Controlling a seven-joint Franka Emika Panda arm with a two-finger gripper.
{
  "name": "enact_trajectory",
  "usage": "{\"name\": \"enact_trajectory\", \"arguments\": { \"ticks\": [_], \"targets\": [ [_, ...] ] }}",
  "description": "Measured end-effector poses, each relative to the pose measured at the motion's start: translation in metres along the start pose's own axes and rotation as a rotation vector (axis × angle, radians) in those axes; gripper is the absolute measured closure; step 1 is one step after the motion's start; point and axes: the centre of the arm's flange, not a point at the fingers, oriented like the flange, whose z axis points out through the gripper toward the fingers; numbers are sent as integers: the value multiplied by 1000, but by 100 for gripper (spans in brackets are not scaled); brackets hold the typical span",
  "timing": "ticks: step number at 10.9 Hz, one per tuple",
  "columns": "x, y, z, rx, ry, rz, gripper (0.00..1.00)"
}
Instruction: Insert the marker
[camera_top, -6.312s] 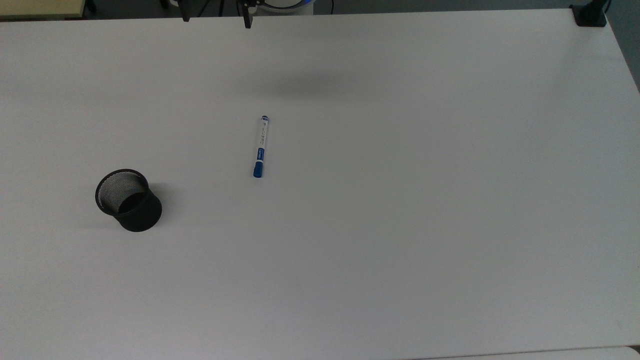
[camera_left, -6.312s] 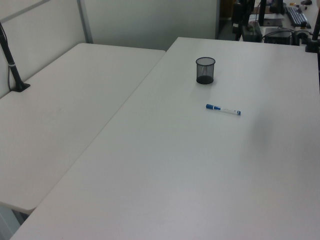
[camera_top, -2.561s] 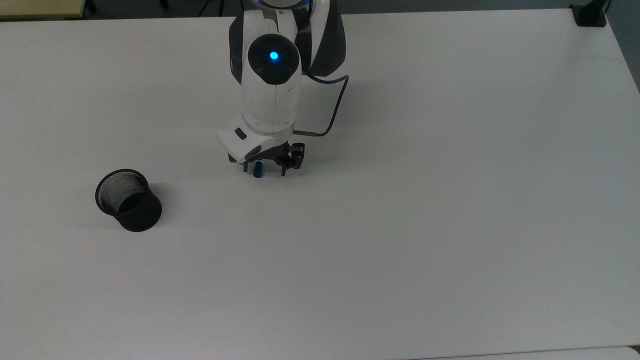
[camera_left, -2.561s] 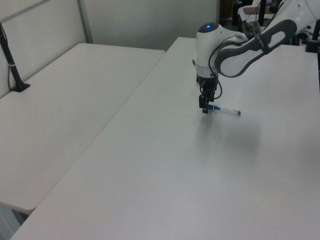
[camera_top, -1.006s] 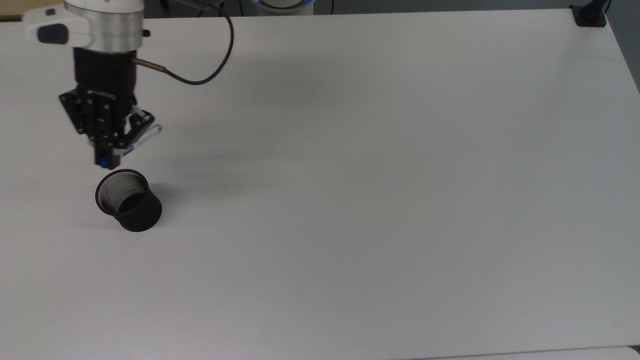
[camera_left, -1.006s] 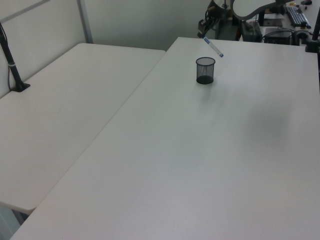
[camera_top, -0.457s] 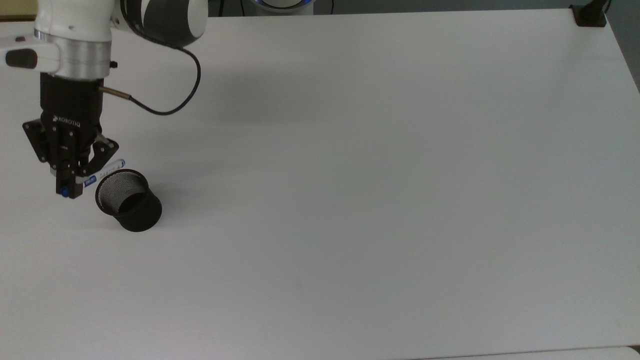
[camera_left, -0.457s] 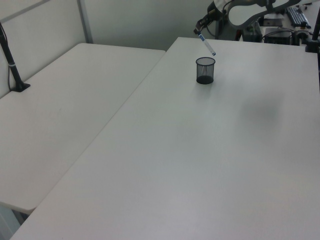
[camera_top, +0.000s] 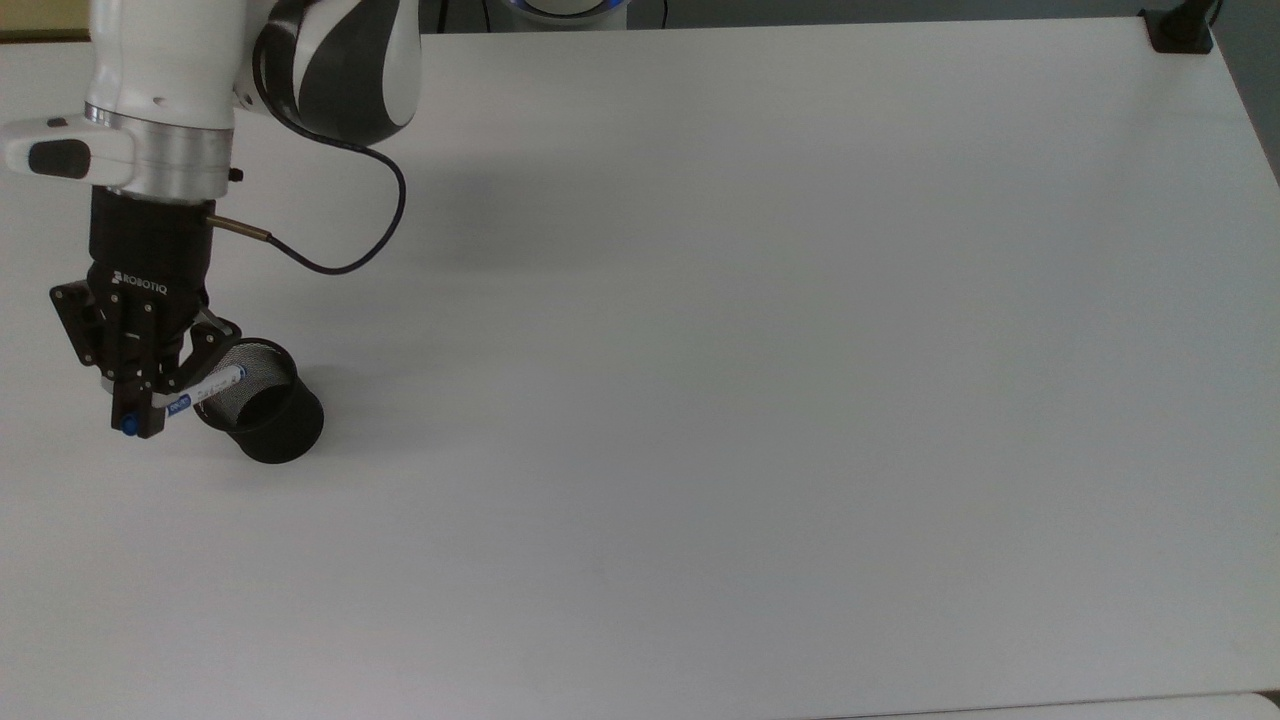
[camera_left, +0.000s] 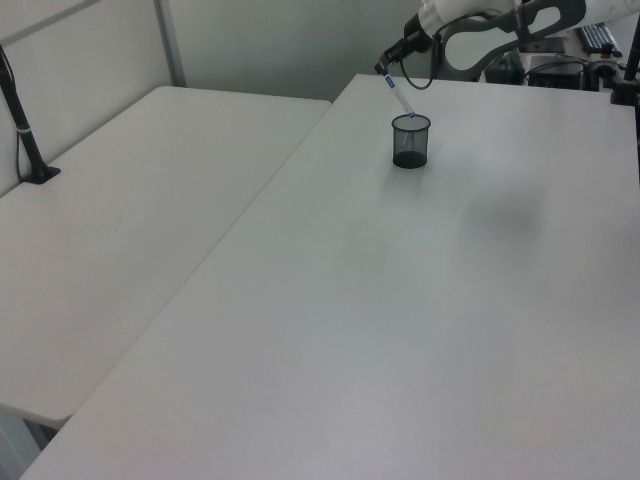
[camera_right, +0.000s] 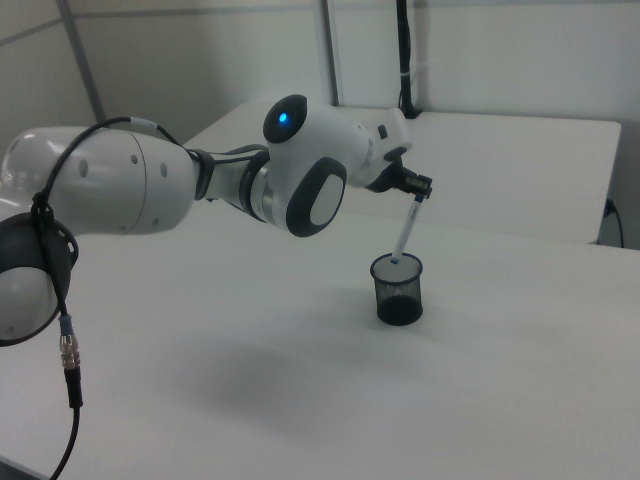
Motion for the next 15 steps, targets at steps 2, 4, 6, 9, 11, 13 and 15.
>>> {"name": "enact_trajectory", "arguments": {
  "ticks": [2, 4, 6, 9, 11, 13, 15],
  "targets": [
    [-11, -4, 10, 6, -13, -41, 82],
    [-21, -7, 16, 10, -24, -68, 82],
    [-39, -13, 23, 18, -34, -107, 82],
    [-52, -15, 28, 22, -56, -131, 76],
    [-51, -14, 27, 21, -54, -131, 56],
    [-41, -13, 17, 18, -35, -126, 25],
    [-22, -14, -6, 18, -28, -99, 0]
  ]
}}
